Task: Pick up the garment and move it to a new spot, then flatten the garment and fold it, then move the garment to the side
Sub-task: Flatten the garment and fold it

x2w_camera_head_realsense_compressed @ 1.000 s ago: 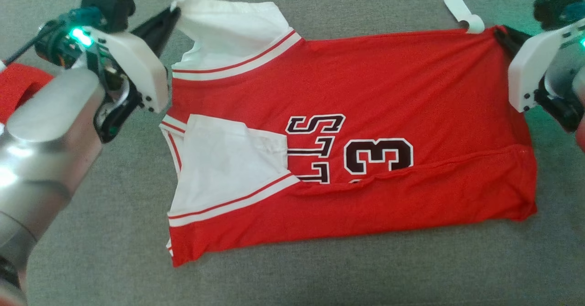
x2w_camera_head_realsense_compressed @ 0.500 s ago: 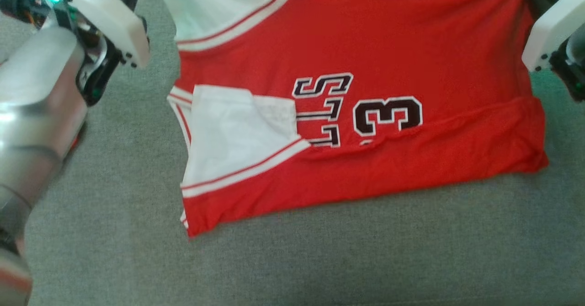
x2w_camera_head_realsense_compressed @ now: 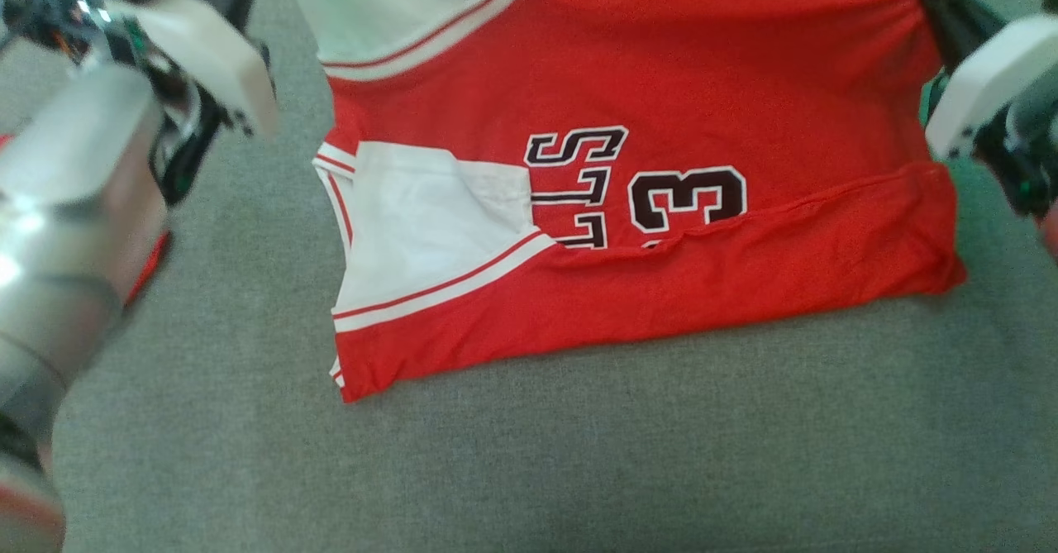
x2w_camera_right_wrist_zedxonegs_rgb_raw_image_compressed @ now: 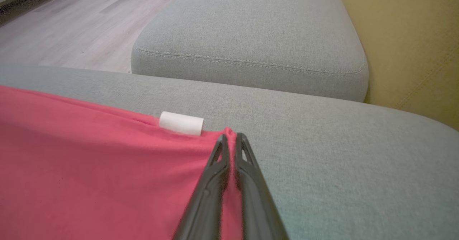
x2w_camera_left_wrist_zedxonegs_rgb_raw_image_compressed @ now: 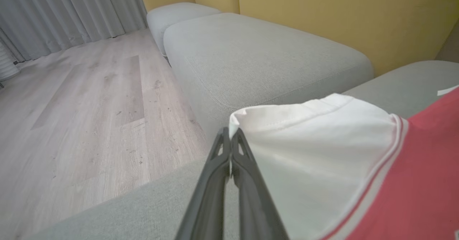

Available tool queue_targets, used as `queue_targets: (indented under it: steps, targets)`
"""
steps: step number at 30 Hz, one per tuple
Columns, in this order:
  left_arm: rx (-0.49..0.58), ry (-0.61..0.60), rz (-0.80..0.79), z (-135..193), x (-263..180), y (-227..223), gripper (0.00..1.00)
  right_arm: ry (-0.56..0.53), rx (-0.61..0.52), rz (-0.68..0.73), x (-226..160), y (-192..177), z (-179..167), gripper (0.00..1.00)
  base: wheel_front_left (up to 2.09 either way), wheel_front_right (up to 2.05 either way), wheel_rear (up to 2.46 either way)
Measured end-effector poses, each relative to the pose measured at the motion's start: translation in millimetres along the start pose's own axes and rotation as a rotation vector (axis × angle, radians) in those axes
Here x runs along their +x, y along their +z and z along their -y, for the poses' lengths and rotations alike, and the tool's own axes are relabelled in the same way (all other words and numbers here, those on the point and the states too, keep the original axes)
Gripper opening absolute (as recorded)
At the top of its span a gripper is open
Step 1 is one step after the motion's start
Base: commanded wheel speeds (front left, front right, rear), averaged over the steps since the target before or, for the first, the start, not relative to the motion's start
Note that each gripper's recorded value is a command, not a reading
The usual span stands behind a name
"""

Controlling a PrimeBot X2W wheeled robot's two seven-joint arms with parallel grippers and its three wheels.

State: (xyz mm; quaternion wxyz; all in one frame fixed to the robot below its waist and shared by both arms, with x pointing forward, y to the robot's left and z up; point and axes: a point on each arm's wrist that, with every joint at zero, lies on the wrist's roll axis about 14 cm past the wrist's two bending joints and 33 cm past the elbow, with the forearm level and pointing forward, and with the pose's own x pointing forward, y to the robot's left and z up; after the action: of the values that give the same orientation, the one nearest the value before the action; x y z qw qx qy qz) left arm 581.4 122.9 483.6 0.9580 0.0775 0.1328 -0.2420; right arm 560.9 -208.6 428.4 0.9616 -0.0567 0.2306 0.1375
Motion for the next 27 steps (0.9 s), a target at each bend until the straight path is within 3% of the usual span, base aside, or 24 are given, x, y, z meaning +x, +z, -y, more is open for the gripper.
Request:
queue_targets:
  steps: [7, 16, 27]
  targets:
    - [-0.045, -0.08, -0.107, 26.5, -40.8, -23.0, 0.0, 0.031, 0.001, -0.049, -30.3, -16.8, -9.9, 0.0, 0.0, 0.0, 0.0]
    - [-0.014, -0.158, -0.232, 42.5, -92.5, -37.5, 0.0, 0.064, -0.037, -0.146, -61.6, -38.0, -15.4, 0.0, 0.0, 0.0, 0.0]
    - [-0.12, -0.277, -0.399, 74.2, -149.2, -60.1, 0.0, 0.098, -0.036, -0.311, -87.6, -74.2, -20.5, 0.0, 0.0, 0.0, 0.0]
